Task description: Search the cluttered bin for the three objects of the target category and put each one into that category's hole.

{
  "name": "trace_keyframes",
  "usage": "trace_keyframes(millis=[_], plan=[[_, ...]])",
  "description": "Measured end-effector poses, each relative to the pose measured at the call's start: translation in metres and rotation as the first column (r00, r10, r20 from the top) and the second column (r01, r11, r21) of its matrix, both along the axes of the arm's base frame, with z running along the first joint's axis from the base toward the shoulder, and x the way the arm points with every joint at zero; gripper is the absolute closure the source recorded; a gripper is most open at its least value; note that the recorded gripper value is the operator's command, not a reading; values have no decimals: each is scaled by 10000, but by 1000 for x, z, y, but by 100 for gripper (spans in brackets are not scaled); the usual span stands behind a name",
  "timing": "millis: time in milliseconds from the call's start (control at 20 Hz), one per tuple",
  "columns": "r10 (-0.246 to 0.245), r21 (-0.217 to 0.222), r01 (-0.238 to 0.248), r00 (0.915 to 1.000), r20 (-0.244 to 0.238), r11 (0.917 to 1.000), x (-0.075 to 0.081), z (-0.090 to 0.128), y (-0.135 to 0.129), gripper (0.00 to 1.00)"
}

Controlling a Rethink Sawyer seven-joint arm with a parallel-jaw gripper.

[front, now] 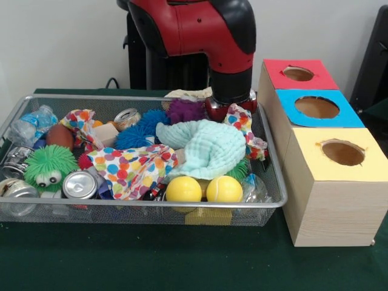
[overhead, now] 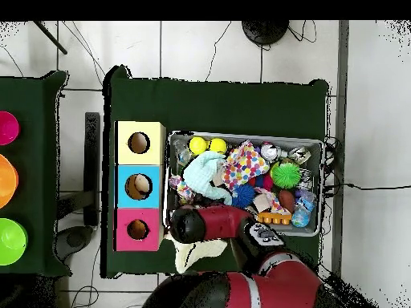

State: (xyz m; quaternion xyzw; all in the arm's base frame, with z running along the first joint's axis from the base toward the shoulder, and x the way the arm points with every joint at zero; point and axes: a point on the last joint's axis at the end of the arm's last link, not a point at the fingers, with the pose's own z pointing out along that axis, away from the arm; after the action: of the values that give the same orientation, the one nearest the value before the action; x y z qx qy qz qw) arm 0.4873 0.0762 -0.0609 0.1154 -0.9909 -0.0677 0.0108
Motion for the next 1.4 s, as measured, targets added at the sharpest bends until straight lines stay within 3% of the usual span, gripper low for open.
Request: trace_keyframes(millis=[450,600,1050,1400], plan=[[-515,-92,509,9951,-848,9987,17,0,-76,100],[-481,-154,468,9942,-963,9988,21,0,-86,100],[-226,-510,182,9961,-858,9985,38,2,-114,100],[-140,-632,87,9964,-839,9980,61,11,-135,100]])
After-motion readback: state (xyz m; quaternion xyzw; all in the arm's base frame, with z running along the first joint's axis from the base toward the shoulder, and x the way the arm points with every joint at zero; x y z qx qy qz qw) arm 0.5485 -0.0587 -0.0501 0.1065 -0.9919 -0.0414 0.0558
